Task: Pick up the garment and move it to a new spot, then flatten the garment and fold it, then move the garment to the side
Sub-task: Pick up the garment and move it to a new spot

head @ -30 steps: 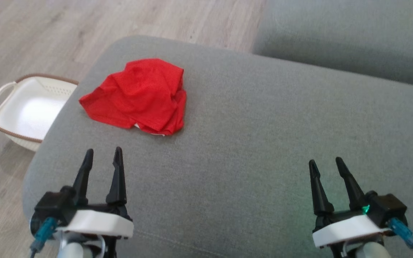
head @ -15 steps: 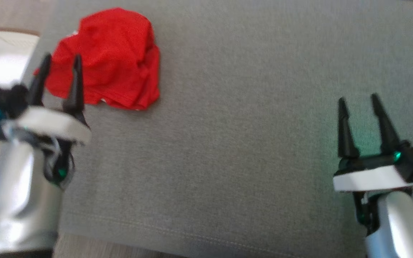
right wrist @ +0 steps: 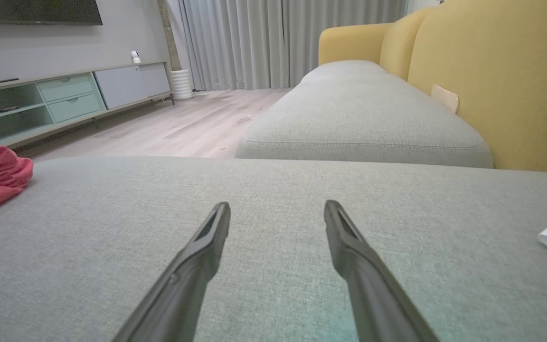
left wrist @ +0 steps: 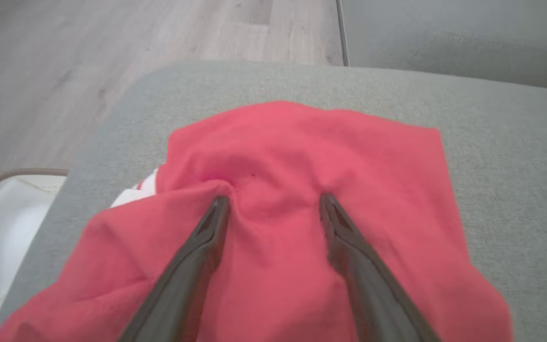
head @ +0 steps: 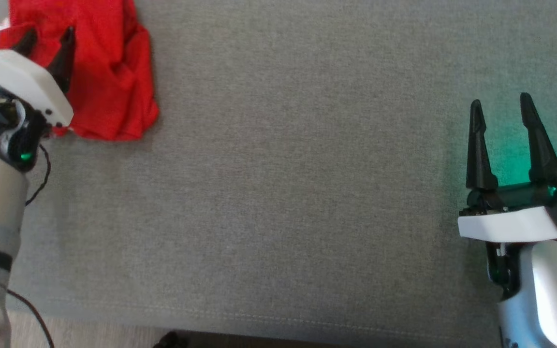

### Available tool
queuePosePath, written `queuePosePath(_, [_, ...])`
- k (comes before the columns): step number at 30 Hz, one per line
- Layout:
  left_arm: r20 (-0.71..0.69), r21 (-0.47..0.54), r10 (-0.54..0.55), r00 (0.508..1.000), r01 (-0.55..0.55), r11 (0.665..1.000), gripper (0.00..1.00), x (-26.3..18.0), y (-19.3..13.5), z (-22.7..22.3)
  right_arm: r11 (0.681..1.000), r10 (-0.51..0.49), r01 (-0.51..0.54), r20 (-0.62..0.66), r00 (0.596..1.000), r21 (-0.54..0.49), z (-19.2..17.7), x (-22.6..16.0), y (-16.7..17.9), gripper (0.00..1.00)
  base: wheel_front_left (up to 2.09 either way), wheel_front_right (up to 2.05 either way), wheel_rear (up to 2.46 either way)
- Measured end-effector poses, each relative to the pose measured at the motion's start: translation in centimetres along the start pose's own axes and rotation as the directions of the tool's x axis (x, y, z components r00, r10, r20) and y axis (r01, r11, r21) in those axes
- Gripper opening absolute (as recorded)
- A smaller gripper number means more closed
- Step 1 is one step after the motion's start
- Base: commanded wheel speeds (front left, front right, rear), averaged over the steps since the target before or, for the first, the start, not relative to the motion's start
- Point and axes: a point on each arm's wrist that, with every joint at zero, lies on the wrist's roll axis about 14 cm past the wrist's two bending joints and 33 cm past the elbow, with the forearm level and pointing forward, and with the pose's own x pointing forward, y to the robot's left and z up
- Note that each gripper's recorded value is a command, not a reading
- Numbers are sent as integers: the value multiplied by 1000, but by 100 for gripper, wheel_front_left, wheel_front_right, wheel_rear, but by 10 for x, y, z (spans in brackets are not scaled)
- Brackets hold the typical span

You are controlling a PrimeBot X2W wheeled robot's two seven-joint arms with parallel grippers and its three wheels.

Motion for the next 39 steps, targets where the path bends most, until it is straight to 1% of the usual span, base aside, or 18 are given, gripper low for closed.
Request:
queuePosePath(3, [-92, -7, -4, 996, 3, 1000, 100, 12, -3, -17, 1000, -13, 13, -13, 1000, -1, -6, 0, -5, 100, 0, 0, 0])
queuePosePath(6, [-186, -39, -3, 983, -5, 999, 100, 19, -3, -35, 1000, -21, 21, -15, 1000, -13, -8, 1, -10, 100, 0, 0, 0])
queuePosePath(8, [-209, -55, -5, 978, -6, 998, 100, 22, -4, -40, 1000, -27, 27, -7, 1000, -15, -6, 3, -12, 100, 0, 0, 0])
queuePosePath(9, [-213, -54, -9, 977, -3, 999, 96, 22, -5, -40, 999, -30, 30, -7, 1000, -16, -6, 3, -13, 100, 0, 0, 0])
queuePosePath(10, [-216, -53, -13, 976, 1, 999, 33, 22, -6, -41, 999, -30, 30, -7, 1000, -15, -6, 3, -14, 100, 0, 0, 0])
queuePosePath(11, [-217, -55, -18, 976, 6, 998, 0, 22, -7, -41, 999, -30, 30, -6, 1000, -16, -6, 3, -14, 100, 0, 0, 0])
queuePosePath(13, [-207, -48, -25, 978, 15, 999, 0, 20, -9, -40, 999, -30, 30, -2, 1000, -17, -4, 3, -13, 100, 0, 0, 0])
queuePosePath(17, [-143, -18, -9, 990, 7, 1000, 0, 14, -3, -29, 999, -27, 27, 9, 1000, -19, 3, 2, -12, 100, 0, 0, 0])
queuePosePath(21, [-13, 6, -16, 1000, 16, 1000, 0, 5, -4, 0, 1000, -23, 24, 22, 999, -18, 13, -2, -9, 100, 0, 0, 0])
queuePosePath(24, [108, 25, -32, 994, 30, 999, 0, -8, -7, 30, 1000, -22, 22, 41, 999, -7, 24, -7, -6, 100, 0, 0, 0])
queuePosePath(25, [193, 35, -49, 980, 44, 998, 0, -19, -11, 53, 1000, -21, 21, 57, 998, -2, 33, -10, -4, 100, 0, 0, 0])
queuePosePath(31, [363, 71, -148, 920, 132, 989, 0, -56, -43, 106, 1000, -10, 8, 90, 996, 25, 54, -28, 7, 100, 0, 0, 0])
queuePosePath(33, [405, 70, -184, 896, 170, 983, 0, -68, -58, 117, 999, -11, 7, 101, 995, 38, 60, -33, 9, 100, 0, 0, 0])
queuePosePath(34, [405, 70, -184, 896, 170, 983, 0, -68, -58, 117, 999, -11, 7, 101, 995, 38, 60, -33, 9, 100, 0, 0, 0])
queuePosePath(35, [424, 63, -202, 883, 194, 979, 0, -74, -66, 121, 999, -10, 6, 113, 994, 42, 65, -35, 10, 100, 0, 0, 0])
queuePosePath(39, [461, 61, -285, 840, 291, 955, 0, -88, -115, 124, 999, -7, 0, 149, 989, 48, 81, -43, 13, 100, 0, 0, 0])
